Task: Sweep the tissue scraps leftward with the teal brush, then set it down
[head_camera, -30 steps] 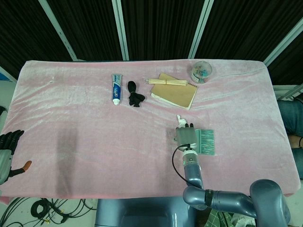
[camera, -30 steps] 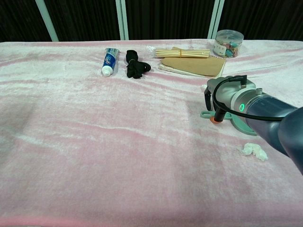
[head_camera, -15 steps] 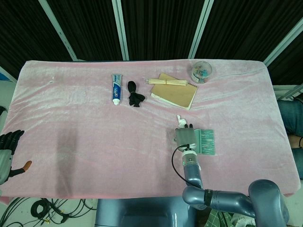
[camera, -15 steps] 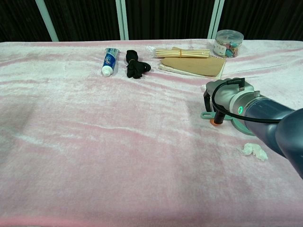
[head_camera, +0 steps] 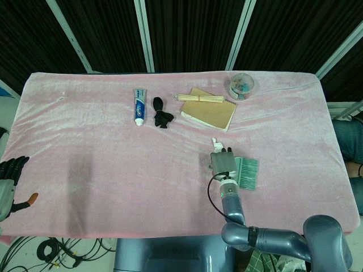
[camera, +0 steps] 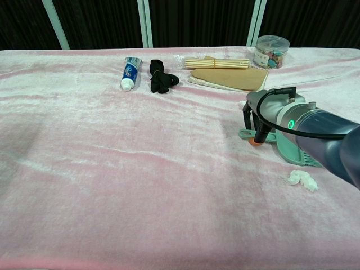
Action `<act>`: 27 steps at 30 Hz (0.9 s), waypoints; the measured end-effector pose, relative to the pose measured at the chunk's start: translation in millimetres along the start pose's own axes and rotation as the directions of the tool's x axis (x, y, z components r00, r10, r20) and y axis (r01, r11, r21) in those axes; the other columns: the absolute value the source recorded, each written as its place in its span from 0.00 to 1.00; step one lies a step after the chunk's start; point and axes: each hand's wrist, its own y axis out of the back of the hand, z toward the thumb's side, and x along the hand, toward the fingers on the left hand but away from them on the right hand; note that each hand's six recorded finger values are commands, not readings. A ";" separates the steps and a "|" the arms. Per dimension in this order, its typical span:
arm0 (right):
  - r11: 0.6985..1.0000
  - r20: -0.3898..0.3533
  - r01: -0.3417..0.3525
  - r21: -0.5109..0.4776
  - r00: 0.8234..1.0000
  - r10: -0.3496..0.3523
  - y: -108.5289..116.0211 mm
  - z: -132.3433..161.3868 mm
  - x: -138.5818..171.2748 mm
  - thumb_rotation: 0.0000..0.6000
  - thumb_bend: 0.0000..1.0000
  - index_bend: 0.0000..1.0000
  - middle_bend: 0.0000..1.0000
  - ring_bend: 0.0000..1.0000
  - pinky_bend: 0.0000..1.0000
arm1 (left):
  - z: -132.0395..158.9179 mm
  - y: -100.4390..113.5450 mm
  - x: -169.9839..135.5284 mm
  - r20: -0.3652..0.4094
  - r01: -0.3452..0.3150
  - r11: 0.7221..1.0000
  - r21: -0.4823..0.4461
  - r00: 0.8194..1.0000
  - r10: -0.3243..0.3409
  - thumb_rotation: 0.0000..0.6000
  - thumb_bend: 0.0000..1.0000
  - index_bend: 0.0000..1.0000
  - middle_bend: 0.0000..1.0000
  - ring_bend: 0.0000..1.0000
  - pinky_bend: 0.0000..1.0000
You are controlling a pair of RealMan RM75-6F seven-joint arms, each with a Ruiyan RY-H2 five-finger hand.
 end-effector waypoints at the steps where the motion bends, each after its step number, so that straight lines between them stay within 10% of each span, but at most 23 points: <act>1: 1.000 -0.005 -0.001 -0.002 1.000 0.001 1.1 0.0 0.6 1.00 0.39 0.61 0.55 0.27 0.18 | -0.1 0.1 -0.1 -0.001 0.000 1.000 -0.001 1.000 0.000 1.00 0.25 0.03 0.06 0.00 0.03; 16: 0.987 -0.132 -0.012 -0.162 0.991 -0.009 54.5 -22.6 19.3 1.00 0.42 0.62 0.56 0.27 0.18 | -0.3 -0.1 -0.6 0.000 0.002 1.000 -0.003 1.000 -0.002 1.00 0.25 0.03 0.06 0.00 0.03; 27: 0.915 -0.228 -0.225 -0.334 0.961 0.153 73.3 -74.1 37.2 1.00 0.43 0.64 0.58 0.28 0.18 | 0.4 -0.4 -0.6 0.000 0.003 1.000 -0.004 1.000 -0.003 1.00 0.25 0.03 0.06 0.00 0.03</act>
